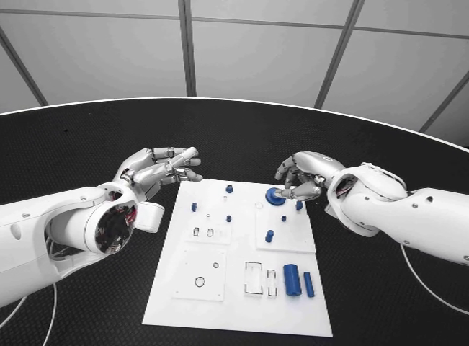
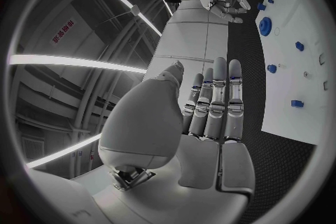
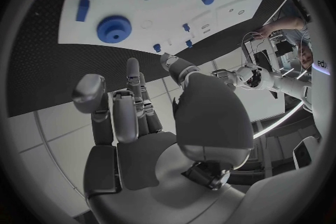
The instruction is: Assemble the parts on the task board
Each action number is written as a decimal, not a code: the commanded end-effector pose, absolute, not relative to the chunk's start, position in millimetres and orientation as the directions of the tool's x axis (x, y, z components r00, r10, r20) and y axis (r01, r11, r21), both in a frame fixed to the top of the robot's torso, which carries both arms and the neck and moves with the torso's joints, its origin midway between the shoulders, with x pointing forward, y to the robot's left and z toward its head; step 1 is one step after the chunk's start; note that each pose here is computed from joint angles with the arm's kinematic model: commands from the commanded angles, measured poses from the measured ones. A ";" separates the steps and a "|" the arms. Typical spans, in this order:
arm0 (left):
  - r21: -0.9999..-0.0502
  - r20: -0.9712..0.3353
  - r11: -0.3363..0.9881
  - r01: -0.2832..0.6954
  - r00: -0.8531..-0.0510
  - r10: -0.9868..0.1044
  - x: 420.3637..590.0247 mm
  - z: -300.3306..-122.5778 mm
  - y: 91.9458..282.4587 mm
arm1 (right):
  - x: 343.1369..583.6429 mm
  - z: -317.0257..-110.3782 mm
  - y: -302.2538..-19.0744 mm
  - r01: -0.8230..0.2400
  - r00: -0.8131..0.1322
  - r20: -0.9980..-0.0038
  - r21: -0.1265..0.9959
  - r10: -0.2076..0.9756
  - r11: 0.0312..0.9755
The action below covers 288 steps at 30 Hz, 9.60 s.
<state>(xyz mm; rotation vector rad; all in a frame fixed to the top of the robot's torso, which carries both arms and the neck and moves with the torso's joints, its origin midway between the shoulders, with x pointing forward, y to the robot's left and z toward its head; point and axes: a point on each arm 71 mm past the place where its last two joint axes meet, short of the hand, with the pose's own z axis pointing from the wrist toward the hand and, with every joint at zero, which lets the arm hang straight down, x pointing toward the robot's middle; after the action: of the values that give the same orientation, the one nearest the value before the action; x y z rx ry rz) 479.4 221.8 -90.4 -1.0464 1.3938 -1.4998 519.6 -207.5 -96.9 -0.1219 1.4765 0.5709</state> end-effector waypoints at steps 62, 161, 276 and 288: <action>-0.998 0.047 -0.058 0.022 -0.334 -0.941 475.6 -90.4 220.4 | 565.0 -135.7 -206.5 -0.290 -0.163 -0.952 0.298 0.260 0.910; -0.998 0.047 -0.058 0.021 -0.343 -0.938 477.9 -90.6 215.0 | 538.3 -125.7 -78.9 -0.547 0.043 -0.982 0.132 0.186 0.827; -0.998 0.047 -0.056 0.016 -0.345 -0.937 485.3 -93.1 217.6 | 529.3 -170.4 -294.9 -0.335 -0.077 -0.875 0.474 0.477 0.815; -0.998 0.047 -0.056 0.016 -0.345 -0.937 484.8 -93.0 217.8 | 531.7 -182.7 -276.3 -0.340 -0.129 -0.871 0.488 0.474 0.804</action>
<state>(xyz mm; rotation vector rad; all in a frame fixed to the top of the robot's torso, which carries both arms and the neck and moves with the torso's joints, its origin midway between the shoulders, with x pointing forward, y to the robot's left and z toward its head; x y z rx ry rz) 484.8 217.8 -93.0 -1.0419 1.4184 -1.5169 531.7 -277.2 -182.1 0.1116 1.5488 0.6993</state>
